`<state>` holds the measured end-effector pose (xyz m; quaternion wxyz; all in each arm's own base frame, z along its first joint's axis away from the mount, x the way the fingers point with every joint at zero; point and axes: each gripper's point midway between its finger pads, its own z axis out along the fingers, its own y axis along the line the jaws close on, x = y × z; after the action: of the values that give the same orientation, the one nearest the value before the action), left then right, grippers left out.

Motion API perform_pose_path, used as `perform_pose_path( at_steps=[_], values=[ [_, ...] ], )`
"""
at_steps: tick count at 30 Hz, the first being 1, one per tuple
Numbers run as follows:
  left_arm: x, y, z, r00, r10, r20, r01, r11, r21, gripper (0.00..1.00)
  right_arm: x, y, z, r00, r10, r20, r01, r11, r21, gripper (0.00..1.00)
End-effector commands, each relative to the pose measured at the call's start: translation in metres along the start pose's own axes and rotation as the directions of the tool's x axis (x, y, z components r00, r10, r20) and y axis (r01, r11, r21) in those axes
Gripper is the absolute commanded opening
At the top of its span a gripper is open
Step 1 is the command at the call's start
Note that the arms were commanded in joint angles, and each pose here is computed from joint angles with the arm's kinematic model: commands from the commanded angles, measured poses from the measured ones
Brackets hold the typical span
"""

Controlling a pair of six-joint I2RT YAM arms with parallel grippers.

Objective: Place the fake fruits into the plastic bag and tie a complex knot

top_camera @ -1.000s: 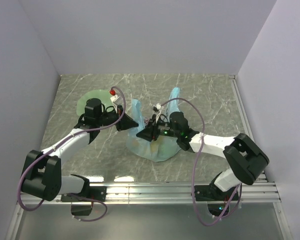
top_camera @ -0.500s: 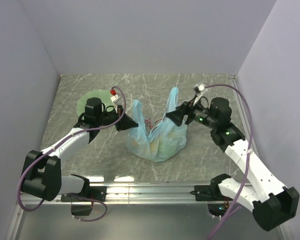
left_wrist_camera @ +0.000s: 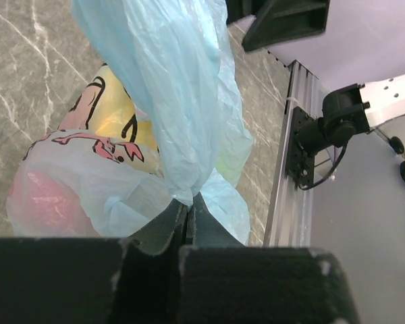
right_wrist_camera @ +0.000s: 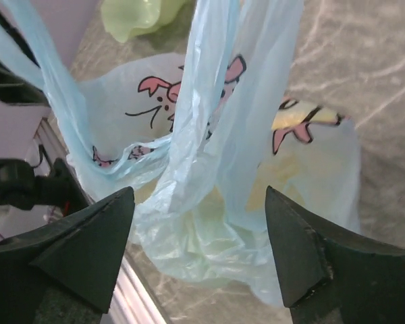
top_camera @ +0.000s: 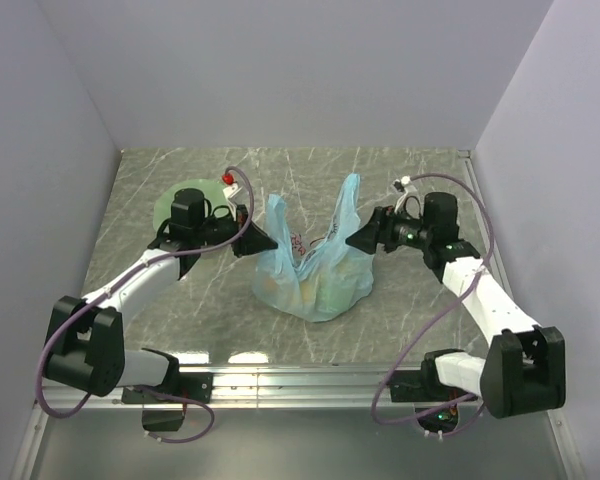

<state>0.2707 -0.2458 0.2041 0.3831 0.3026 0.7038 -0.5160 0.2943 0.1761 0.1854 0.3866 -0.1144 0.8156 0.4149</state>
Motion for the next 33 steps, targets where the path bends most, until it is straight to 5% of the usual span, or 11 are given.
perform_pose_path(
  at_steps=[1, 9, 22, 33],
  values=[
    [-0.017, -0.01, 0.002, 0.997, 0.078, 0.008, -0.078, 0.995, 0.056, 0.01, -0.036, 0.013, -0.015, 0.973, -0.213, 0.093, 0.227, 0.957, -0.181, 0.88],
    [-0.015, -0.014, 0.002, 0.996, 0.093, -0.011, -0.092, 0.991, 0.097, 0.01, -0.019, -0.028, -0.03, 0.872, -0.489, 0.016, 0.472, 0.832, -0.293, 0.93],
    [-0.013, -0.015, 0.003, 0.996, 0.083, -0.029, -0.079, 0.99, 0.119, 0.01, -0.006, -0.011, 0.03, 0.914, -0.405, 0.019, 0.362, 0.794, -0.488, 0.96],
    [-0.013, -0.014, 0.005, 0.996, 0.077, -0.039, -0.071, 0.989, 0.127, 0.01, -0.02, 0.001, 0.065, 0.945, -0.32, 0.065, 0.308, 0.805, -0.508, 0.96]
  ],
)
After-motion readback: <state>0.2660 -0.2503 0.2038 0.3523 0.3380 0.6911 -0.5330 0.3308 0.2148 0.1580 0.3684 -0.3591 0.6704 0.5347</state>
